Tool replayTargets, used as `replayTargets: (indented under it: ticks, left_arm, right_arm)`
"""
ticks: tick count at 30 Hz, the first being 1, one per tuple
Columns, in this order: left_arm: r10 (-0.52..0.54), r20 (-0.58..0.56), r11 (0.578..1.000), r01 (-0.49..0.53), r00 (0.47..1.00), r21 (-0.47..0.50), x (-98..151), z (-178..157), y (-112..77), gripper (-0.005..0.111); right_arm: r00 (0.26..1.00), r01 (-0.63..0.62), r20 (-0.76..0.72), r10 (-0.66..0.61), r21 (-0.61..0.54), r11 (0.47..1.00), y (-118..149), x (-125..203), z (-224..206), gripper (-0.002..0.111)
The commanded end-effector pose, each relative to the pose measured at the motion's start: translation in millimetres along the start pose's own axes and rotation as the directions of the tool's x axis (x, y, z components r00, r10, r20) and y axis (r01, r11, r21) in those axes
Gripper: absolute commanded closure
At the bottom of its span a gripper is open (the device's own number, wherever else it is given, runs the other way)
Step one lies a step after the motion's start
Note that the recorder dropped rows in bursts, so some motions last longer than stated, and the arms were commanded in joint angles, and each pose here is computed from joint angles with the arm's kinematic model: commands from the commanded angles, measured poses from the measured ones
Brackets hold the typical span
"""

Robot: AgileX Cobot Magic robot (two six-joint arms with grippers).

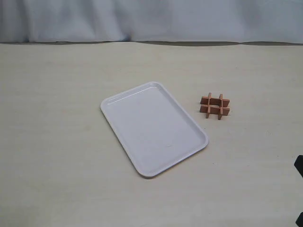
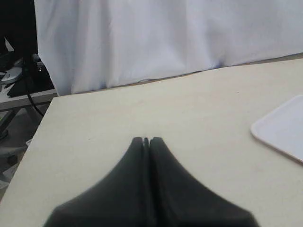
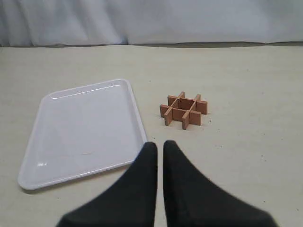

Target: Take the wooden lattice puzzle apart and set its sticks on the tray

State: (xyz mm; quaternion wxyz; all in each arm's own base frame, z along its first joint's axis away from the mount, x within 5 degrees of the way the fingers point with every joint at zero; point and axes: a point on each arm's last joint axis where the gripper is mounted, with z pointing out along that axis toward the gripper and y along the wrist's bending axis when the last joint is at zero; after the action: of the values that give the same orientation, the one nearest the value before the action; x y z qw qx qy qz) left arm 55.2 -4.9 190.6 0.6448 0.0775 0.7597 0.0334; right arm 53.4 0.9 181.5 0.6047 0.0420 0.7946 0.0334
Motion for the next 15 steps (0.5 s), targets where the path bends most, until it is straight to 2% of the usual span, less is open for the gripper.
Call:
replayTargets:
  ticks: [1, 15]
  left_arm:
    - [-0.006, 0.007, 1.0, 0.007, 1.0, -0.005, -0.2, 0.0, 0.3, 0.107]
    - [-0.003, 0.008, 1.0, 0.003, 1.0, -0.007, -0.3, 0.0, 0.4, 0.107]
  right_arm:
    - [1.0, 0.002, 0.012, -0.002, 0.005, 1.0, -0.3, -0.5, -0.1, 0.104]
    - [0.998, 0.003, 0.064, -0.003, 0.003, 1.0, -0.1, -5.3, -0.3, 0.104]
